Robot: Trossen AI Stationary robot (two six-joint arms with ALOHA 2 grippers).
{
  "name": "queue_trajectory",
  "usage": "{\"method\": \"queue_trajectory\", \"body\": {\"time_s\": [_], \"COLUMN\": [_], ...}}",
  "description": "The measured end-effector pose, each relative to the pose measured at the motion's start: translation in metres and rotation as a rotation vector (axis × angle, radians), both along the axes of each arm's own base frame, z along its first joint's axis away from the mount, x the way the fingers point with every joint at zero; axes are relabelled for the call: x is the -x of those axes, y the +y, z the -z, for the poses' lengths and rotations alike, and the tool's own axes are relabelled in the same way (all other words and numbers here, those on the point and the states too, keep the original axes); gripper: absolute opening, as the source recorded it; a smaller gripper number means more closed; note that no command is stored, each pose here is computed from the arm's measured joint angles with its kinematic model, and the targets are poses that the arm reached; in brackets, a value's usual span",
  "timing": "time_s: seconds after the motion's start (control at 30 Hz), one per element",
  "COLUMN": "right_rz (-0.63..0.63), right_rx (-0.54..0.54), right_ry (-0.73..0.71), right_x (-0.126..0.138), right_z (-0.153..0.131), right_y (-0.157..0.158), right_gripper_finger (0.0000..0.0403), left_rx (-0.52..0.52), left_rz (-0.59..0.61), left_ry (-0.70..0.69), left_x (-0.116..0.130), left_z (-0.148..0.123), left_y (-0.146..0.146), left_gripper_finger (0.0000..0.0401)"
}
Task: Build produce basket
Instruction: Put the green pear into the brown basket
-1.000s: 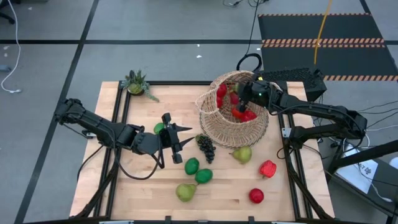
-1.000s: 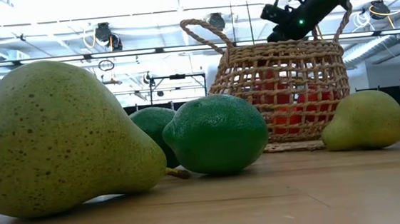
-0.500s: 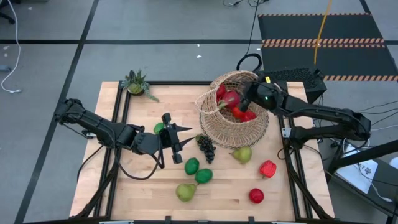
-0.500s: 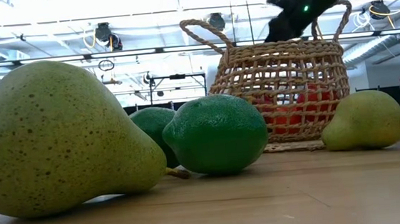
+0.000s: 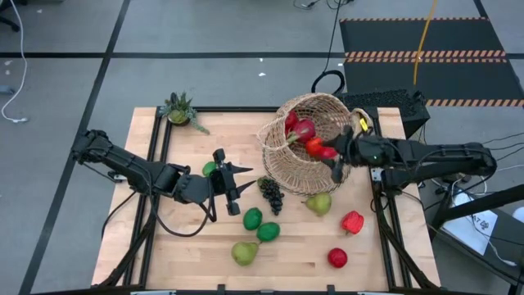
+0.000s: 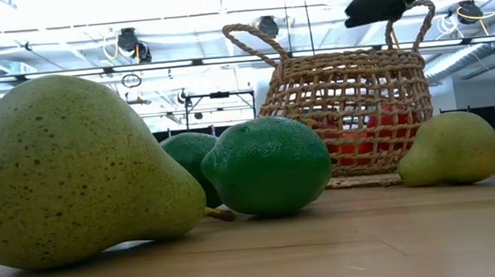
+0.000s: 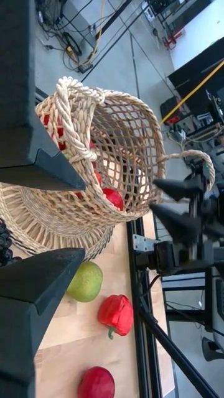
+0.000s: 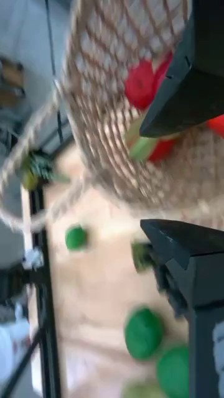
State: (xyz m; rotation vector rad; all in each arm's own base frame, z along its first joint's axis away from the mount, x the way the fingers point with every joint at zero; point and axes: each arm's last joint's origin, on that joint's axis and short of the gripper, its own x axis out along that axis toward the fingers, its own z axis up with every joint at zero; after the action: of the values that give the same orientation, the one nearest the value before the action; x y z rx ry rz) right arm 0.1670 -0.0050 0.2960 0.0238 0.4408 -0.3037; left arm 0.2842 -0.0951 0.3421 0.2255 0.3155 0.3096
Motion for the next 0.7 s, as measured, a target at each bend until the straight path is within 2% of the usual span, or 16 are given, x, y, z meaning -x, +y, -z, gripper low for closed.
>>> {"method": "queue_trajectory", "body": {"time_s": [0.3, 0.43, 0.5, 0.6, 0.7], "right_rz": [-0.21, -0.299, -0.331, -0.361, -0.377], "right_rx": [0.01, 0.05, 0.068, 0.08, 0.075], "right_ry": [0.025, 0.041, 0.062, 0.08, 0.092], "right_x": [0.004, 0.007, 0.009, 0.011, 0.012], "right_z": [0.002, 0.003, 0.004, 0.006, 0.007], "right_y": [0.035, 0.045, 0.049, 0.053, 0.056], "right_gripper_finger": [0.022, 0.022, 0.0219, 0.0219, 0.0219], "left_rx": [0.095, 0.109, 0.075, 0.047, 0.037], "left_rz": [0.063, 0.072, 0.107, 0.166, 0.176], "left_ry": [0.017, 0.029, 0.022, -0.003, 0.015], "left_x": [-0.014, -0.037, -0.052, -0.07, -0.088], "left_z": [0.015, 0.041, 0.055, 0.063, 0.068], "left_y": [-0.008, -0.021, -0.028, -0.036, -0.033], "left_gripper_finger": [0.0159, 0.0159, 0.0159, 0.0159, 0.0159]}}
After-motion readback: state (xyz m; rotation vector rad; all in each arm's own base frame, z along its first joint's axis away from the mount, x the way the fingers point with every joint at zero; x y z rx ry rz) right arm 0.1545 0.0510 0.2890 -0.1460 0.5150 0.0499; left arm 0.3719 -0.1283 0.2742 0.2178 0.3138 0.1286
